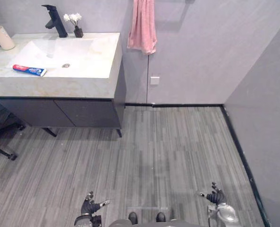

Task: Organize washtable

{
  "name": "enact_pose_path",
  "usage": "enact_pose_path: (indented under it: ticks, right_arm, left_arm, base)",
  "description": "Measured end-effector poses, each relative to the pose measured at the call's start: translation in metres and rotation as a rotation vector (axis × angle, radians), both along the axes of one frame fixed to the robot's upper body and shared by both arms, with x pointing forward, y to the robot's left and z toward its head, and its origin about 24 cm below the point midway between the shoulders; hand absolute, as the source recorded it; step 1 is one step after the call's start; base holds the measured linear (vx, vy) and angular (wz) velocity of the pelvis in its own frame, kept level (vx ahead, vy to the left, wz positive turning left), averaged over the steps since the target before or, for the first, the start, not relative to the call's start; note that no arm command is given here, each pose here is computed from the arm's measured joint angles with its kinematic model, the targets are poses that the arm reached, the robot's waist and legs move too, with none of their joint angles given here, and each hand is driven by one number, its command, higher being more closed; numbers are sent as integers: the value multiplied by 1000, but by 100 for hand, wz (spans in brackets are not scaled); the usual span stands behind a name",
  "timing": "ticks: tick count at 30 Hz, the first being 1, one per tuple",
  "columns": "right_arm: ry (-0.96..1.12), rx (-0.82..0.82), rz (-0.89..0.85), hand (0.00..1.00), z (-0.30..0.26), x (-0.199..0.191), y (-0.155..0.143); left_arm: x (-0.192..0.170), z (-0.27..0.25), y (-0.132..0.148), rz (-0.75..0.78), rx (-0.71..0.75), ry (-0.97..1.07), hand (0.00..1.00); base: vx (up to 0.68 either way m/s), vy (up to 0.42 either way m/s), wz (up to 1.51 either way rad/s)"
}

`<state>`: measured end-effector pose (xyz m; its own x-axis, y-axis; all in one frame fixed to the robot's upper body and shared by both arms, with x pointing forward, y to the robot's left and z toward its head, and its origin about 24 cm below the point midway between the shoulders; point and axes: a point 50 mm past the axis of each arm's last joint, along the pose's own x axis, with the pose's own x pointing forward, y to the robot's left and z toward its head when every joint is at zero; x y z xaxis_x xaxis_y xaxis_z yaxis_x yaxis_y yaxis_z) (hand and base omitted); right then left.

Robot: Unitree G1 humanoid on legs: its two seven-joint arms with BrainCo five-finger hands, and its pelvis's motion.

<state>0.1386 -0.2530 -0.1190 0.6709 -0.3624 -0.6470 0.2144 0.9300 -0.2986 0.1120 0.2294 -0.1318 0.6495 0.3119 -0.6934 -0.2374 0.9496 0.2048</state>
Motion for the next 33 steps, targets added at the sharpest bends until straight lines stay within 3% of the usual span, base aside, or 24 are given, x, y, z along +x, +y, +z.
enact_pose_path:
  ticks: [21,33]
  right_arm:
    - [-127,26,-31,0,17,22,-6]
    - [-128,61,-51,0,16,30,7]
  left_arm:
    - [15,20,0,-19,19,-139,0]
    - [48,38,-7,-87,27,-247,0]
  base:
    - [-30,6,-8]
    - [196,24,-4]
